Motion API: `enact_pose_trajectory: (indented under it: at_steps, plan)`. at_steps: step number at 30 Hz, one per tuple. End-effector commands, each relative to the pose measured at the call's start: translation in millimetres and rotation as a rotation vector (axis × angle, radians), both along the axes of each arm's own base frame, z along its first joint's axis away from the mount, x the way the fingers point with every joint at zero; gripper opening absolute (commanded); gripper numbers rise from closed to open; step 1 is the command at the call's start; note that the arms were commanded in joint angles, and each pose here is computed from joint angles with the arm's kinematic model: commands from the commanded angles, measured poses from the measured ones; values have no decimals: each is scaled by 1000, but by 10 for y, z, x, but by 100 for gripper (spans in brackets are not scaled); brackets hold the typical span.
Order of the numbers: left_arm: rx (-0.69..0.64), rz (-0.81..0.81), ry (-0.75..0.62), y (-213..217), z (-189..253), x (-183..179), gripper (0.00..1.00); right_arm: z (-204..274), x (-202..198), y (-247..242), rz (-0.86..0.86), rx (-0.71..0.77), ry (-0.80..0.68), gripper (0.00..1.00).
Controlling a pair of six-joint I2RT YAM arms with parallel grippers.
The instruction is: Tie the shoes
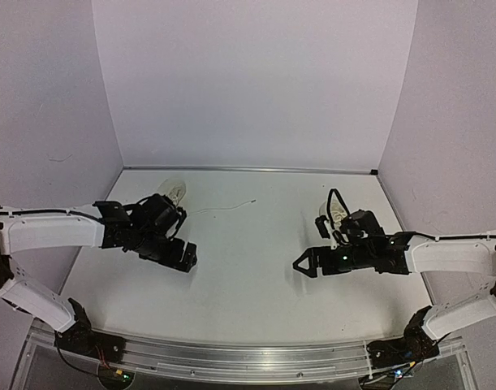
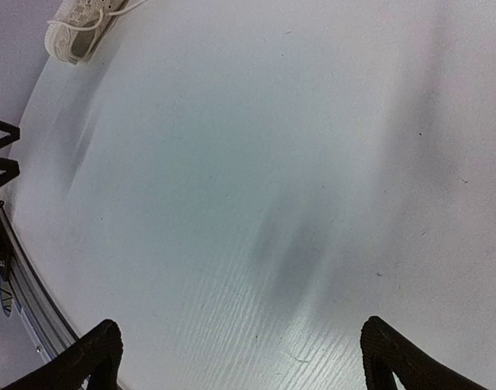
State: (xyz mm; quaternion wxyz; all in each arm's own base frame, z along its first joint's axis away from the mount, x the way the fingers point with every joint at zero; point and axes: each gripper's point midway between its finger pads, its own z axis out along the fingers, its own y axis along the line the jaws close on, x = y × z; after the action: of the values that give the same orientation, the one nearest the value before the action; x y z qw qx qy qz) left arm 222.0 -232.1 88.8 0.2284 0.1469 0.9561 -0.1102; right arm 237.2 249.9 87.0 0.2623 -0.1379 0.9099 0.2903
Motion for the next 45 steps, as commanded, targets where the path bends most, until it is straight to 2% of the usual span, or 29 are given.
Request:
enact_pose_trajectory:
  at_steps: [1,6,12,17,21,35,39,45]
  plan:
    - [47,-4,-192,-110,731,512,100,256,138,147,3,69,-71,98]
    - [98,49,-144,178,783,1056,100,234,114,156,11,77,-67,98]
    - [308,40,-132,435,620,1489,99,180,33,105,6,91,-54,98]
    - [438,20,-156,463,513,1748,99,147,-11,64,-6,98,-45,98]
    - [580,23,-153,572,365,1894,97,153,-32,52,-10,107,-42,98]
    - [908,27,-151,867,-38,2112,93,194,-36,42,-25,127,-44,98]
    - [953,33,-156,903,-110,2151,82,232,-35,42,-27,135,-51,98]
    - [1000,70,-201,965,29,2210,53,259,-55,16,-31,142,-58,98]
